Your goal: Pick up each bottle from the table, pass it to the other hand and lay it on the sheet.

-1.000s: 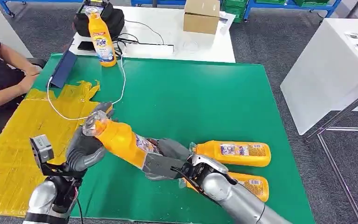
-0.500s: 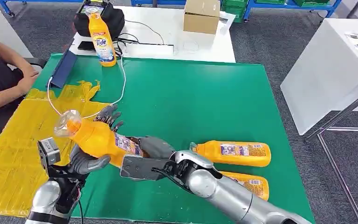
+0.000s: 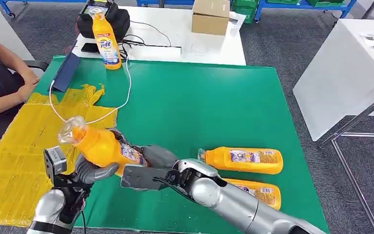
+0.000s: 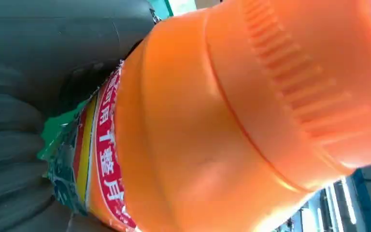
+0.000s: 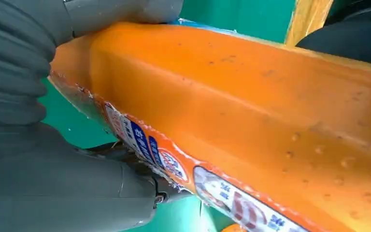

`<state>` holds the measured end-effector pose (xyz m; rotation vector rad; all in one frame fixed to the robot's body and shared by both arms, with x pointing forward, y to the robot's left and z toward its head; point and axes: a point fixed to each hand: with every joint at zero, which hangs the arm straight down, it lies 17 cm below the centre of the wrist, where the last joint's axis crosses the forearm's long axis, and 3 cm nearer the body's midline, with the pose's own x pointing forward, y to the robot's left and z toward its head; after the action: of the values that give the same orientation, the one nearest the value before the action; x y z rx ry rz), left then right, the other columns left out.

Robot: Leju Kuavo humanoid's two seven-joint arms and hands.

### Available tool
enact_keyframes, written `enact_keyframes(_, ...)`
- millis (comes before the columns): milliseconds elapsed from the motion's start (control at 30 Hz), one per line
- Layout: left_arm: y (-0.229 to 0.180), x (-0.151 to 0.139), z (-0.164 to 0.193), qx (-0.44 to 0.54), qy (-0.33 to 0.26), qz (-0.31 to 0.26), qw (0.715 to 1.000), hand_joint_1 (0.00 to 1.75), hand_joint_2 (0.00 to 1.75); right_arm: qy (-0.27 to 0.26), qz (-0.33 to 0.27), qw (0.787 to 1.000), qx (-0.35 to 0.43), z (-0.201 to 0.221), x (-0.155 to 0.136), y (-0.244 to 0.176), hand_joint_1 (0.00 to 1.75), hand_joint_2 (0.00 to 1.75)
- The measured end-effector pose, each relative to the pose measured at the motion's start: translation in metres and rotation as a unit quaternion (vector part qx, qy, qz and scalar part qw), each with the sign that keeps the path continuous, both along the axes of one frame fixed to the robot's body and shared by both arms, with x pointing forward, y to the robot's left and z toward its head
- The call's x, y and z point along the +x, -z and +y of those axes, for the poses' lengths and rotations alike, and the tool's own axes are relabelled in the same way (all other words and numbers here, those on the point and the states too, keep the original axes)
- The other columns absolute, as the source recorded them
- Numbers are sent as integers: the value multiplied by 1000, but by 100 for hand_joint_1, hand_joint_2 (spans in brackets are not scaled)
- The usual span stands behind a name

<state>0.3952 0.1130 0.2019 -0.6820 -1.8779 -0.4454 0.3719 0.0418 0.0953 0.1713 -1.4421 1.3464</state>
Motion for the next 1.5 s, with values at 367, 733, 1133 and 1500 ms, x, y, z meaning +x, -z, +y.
enact_keyframes(367,6,13,11,94,-86,-74,989,175,175,38,-67,997,-1,-10,11,-1,0,175)
enact_keyframes(733,1,41,86,408,-325,-294,801,175,175,91,-177,978,66,-57,-17,-39,0,175)
enact_keyframes(1133,109,35,219,703,-338,-309,544,175,175,147,-179,973,17,-225,-78,-25,0,175)
enact_keyframes(1500,193,32,250,768,-242,-264,531,0,175,148,-151,977,-36,-275,-113,-15,0,175)
